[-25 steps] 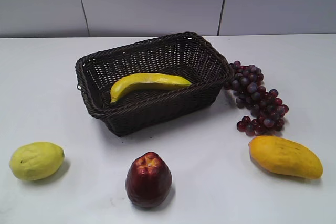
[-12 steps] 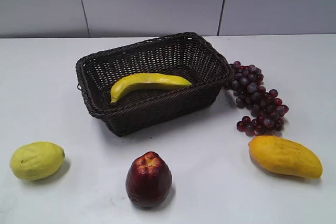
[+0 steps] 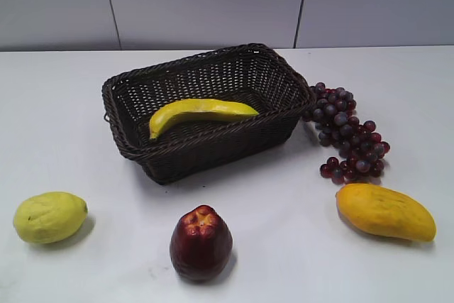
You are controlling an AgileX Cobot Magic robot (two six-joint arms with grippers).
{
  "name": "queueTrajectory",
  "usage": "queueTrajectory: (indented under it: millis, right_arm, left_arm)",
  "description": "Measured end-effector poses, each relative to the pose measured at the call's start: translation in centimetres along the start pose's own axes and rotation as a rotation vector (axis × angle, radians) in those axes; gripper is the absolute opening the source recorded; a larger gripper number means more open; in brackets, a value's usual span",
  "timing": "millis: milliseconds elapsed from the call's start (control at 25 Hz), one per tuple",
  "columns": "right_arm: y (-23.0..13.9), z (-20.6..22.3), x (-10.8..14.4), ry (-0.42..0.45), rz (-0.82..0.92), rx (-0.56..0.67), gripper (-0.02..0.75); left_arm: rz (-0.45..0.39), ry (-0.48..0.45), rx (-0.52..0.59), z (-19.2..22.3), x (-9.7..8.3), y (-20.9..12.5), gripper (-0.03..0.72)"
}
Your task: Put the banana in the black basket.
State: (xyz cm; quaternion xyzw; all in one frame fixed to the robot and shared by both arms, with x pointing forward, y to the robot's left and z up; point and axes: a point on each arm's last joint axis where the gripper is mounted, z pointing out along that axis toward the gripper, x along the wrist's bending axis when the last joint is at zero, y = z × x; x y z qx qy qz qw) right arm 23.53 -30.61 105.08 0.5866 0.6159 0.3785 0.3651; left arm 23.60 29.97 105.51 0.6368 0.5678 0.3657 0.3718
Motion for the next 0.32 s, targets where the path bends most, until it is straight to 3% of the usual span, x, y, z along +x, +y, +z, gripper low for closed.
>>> queueTrajectory:
  millis: [320]
  right_arm:
    - [0.01, 0.00, 0.00, 0.000, 0.000, -0.001, 0.482]
  left_arm:
    - [0.001, 0.003, -0.023, -0.30, 0.00, -0.16, 0.577]
